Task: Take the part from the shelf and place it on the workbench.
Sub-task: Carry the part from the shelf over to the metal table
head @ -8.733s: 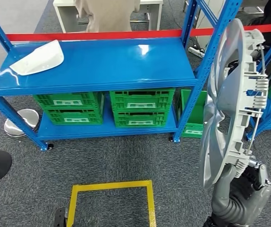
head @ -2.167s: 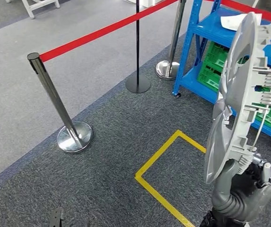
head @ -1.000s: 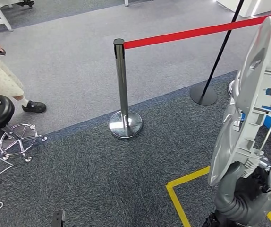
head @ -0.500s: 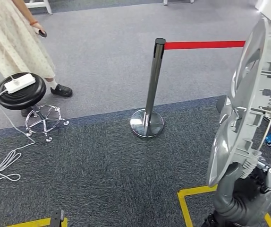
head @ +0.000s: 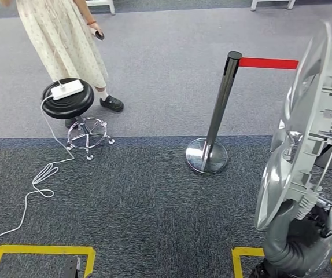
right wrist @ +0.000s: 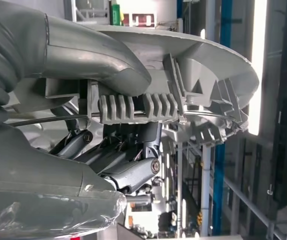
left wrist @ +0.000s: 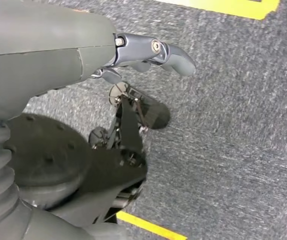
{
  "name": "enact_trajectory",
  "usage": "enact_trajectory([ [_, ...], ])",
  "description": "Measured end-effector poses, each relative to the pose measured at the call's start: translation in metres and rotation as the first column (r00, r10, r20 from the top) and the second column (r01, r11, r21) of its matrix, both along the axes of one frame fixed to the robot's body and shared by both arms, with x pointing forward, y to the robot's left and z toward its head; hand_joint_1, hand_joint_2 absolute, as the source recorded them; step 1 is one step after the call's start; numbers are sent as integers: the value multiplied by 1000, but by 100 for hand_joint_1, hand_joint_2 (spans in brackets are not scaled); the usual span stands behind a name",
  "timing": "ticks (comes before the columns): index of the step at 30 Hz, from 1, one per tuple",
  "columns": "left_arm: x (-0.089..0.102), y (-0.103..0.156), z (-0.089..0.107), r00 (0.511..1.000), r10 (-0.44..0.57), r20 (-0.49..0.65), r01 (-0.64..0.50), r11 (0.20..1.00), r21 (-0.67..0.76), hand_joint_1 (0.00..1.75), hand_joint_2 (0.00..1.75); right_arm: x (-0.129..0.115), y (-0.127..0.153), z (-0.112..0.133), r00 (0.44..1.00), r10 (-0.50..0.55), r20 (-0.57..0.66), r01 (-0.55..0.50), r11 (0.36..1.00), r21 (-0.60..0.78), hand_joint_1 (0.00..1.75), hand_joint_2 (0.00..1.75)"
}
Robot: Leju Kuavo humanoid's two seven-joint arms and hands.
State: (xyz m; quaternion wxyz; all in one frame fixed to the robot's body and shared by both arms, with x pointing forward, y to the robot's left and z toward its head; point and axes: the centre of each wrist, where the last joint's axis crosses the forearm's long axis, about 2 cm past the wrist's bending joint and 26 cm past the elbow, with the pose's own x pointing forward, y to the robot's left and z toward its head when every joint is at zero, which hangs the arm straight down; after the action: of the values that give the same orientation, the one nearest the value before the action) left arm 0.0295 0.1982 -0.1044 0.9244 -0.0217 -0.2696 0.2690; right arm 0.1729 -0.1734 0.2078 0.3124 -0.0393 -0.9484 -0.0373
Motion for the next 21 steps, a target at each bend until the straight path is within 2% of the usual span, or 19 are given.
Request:
enact_trajectory([
  [21,3,0,0,999,32,-2,-32,999,-1,0,175,-1,2,0,1000,16,-11,-16,1000,-7,175,175],
])
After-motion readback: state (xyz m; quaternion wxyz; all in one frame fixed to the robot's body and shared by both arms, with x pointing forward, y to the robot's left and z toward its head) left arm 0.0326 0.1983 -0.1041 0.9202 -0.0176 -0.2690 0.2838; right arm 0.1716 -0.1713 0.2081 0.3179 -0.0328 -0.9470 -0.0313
